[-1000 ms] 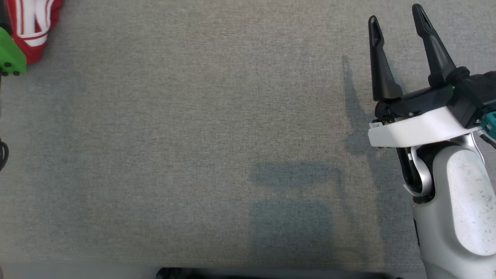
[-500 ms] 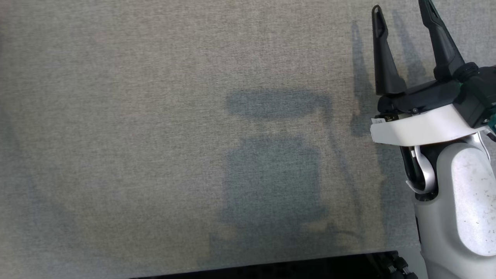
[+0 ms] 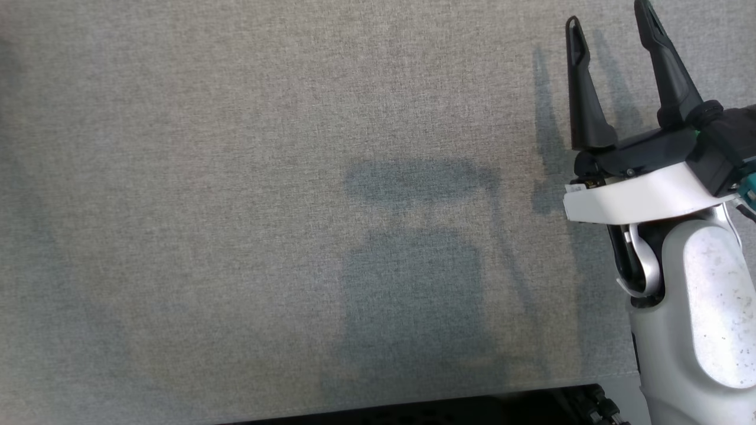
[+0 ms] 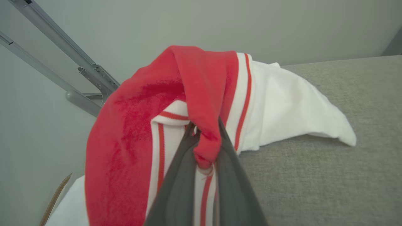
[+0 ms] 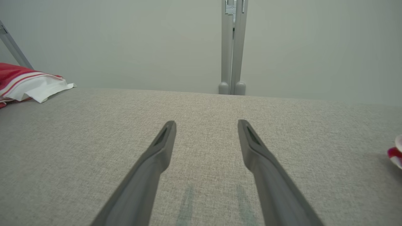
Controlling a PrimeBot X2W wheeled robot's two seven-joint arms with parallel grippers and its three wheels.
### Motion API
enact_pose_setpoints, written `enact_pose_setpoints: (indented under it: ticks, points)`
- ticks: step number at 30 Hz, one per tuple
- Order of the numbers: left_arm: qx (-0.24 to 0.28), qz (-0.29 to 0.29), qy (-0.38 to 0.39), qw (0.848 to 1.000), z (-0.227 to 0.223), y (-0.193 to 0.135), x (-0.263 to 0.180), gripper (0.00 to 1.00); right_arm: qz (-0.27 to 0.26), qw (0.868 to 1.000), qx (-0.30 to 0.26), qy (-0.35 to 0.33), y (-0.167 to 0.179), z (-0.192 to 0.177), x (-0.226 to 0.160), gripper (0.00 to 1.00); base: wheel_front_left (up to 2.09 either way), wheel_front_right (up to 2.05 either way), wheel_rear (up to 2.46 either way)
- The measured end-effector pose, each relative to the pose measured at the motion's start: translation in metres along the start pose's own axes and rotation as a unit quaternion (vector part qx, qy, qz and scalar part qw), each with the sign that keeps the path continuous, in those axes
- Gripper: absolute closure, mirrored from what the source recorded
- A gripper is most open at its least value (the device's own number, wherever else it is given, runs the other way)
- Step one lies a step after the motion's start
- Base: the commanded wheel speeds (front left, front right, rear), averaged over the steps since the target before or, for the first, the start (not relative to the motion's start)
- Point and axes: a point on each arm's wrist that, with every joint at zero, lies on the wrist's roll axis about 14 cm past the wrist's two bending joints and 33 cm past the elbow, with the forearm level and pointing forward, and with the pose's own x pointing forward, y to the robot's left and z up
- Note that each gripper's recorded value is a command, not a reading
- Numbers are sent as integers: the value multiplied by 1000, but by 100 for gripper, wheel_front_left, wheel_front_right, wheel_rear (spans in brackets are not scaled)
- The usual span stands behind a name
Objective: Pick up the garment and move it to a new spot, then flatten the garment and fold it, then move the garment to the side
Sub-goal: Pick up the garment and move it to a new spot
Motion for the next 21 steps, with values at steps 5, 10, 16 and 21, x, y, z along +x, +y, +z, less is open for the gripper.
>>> enact_pose_setpoints:
  ticks: [5, 10, 16, 21]
  points:
    - [-6, -33, -43, 999, 35, -15, -12, 100, 0, 1000, 4, -7, 3, 12, -6, 0, 0, 0, 0]
    - [-4, -57, -97, 994, 85, -23, -30, 100, 0, 1000, 9, -19, 6, 29, -15, 0, 0, 0, 0]
    - [1, -100, -157, 983, 147, -49, -63, 100, -7, 999, 26, -33, 7, 49, -33, 0, 0, 0, 0]
    - [1, -153, -172, 973, 174, -88, -97, 100, -7, 998, 36, -48, 11, 68, -49, 0, 0, 0, 0]
